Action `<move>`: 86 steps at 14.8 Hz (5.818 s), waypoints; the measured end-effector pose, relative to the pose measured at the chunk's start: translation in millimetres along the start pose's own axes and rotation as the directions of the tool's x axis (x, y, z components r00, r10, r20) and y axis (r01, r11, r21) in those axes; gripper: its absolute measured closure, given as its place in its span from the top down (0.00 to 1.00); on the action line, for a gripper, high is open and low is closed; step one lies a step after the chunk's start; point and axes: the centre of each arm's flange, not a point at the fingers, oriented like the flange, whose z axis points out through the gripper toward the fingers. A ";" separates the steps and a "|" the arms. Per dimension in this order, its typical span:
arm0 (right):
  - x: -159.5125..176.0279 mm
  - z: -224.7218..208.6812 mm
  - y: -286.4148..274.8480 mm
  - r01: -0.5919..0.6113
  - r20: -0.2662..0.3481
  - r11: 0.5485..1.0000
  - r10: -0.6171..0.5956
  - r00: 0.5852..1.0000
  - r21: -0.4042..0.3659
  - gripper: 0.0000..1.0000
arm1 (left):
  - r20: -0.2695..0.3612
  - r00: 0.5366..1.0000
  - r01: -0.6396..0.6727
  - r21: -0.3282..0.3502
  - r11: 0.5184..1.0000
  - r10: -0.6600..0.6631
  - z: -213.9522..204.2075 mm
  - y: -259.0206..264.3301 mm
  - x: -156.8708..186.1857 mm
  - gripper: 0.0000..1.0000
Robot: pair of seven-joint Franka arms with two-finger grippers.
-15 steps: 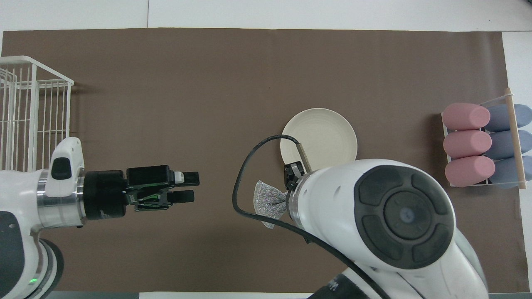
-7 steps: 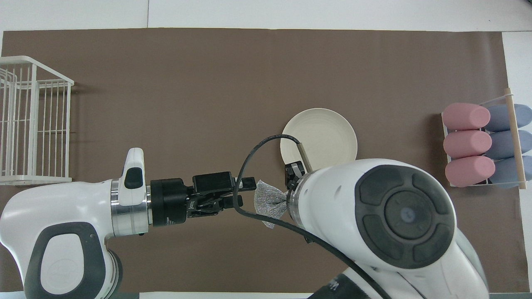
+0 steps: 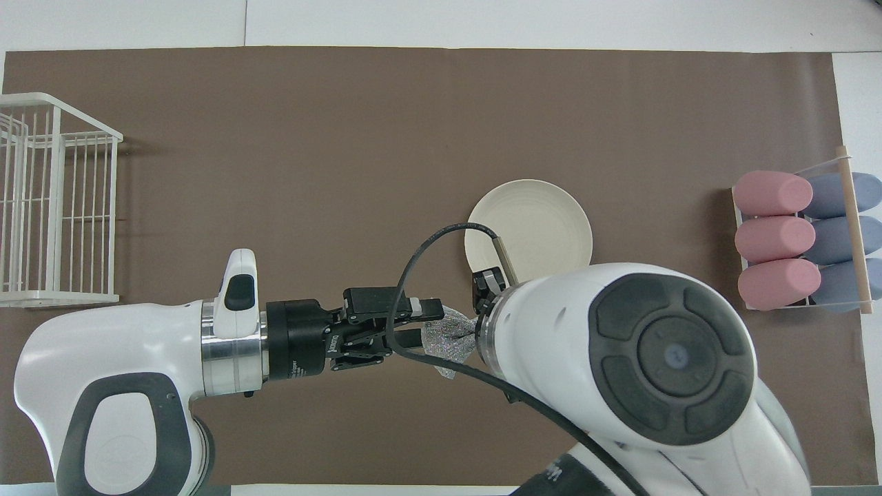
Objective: Wipe plate with sponge
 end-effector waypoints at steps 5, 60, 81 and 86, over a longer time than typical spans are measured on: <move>0.8 -0.1 -0.4 -0.001 -0.001 1.000 0.001 1.000 0.000 0.10 | 0.009 0.999 0.047 0.009 0.999 -0.048 6.9 1.7 -6.5 0.14; 371.5 -60.1 -24.2 0.977 0.052 0.183 -0.980 0.190 -0.113 1.00 | 0.005 0.977 0.145 0.718 -0.681 0.213 -108.9 -68.7 191.3 0.05; 360.4 -63.8 -25.4 0.963 0.054 0.242 -0.967 0.249 -0.117 1.00 | -0.007 0.950 0.235 0.671 -0.703 0.311 -146.9 -87.1 307.5 0.06; 359.2 -64.8 -25.6 0.957 0.051 0.264 -0.961 0.271 -0.119 1.00 | -0.010 0.950 0.237 0.677 -0.697 0.313 -154.1 -91.2 311.8 0.38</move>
